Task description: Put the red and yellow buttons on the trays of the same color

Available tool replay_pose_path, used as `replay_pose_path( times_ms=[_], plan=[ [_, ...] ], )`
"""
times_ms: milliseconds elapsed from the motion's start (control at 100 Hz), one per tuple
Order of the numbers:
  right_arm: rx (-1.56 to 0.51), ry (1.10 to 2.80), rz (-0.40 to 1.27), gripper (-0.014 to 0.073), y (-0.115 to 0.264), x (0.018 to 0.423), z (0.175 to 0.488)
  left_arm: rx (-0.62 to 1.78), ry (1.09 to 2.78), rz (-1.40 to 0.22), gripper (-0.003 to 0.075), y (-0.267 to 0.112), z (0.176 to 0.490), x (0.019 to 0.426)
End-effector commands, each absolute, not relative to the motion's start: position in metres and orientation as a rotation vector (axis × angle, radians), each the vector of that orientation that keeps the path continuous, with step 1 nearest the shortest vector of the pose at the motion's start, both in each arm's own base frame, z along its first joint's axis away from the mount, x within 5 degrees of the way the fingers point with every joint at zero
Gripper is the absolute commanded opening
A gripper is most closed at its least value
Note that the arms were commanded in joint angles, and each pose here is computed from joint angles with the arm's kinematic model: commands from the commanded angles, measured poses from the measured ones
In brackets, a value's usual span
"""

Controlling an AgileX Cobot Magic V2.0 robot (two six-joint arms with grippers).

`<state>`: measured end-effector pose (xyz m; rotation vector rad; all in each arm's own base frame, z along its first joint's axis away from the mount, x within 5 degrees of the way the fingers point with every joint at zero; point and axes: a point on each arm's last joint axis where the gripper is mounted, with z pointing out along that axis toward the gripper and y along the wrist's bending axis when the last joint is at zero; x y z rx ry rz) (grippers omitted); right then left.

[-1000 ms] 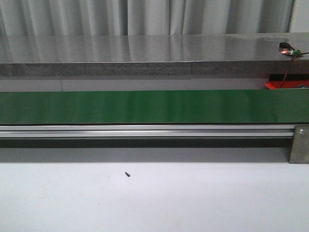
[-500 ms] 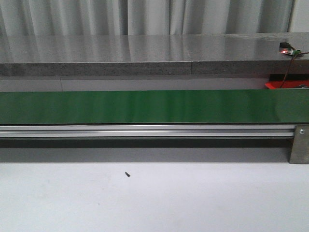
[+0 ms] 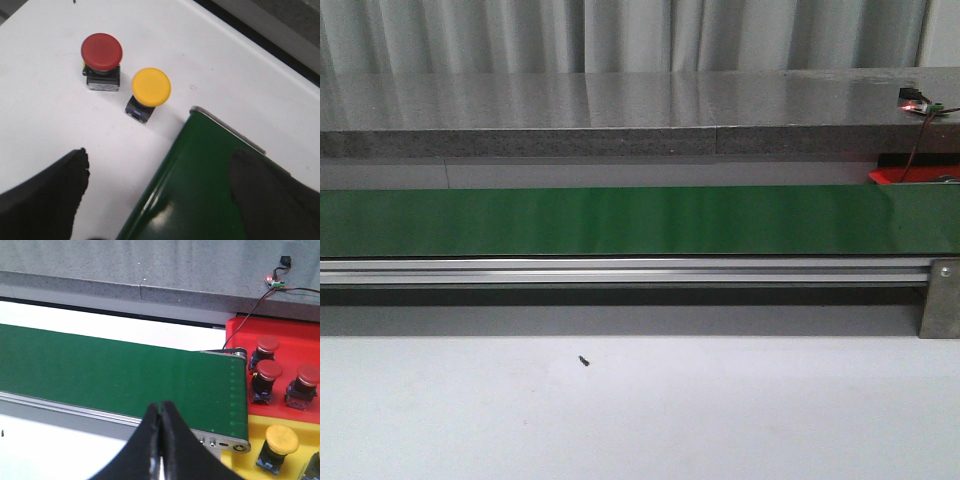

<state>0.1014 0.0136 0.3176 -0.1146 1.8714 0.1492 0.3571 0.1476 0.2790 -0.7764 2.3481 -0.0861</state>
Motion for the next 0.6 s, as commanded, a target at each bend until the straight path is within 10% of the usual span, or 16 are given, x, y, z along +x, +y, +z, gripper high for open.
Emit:
replay_pose_path(
  times_ms=[0,590],
  plan=[
    [-0.090,1.797,0.138,-0.0060,0.012,0.103,0.330,-0.814,2.244,-0.084,0.0565,0.163,0.302,0.367],
    [-0.090,1.797,0.138,-0.0060,0.012,0.103,0.330,-1.018,2.190,-0.172,0.0565,0.224,0.259,0.437]
  ],
)
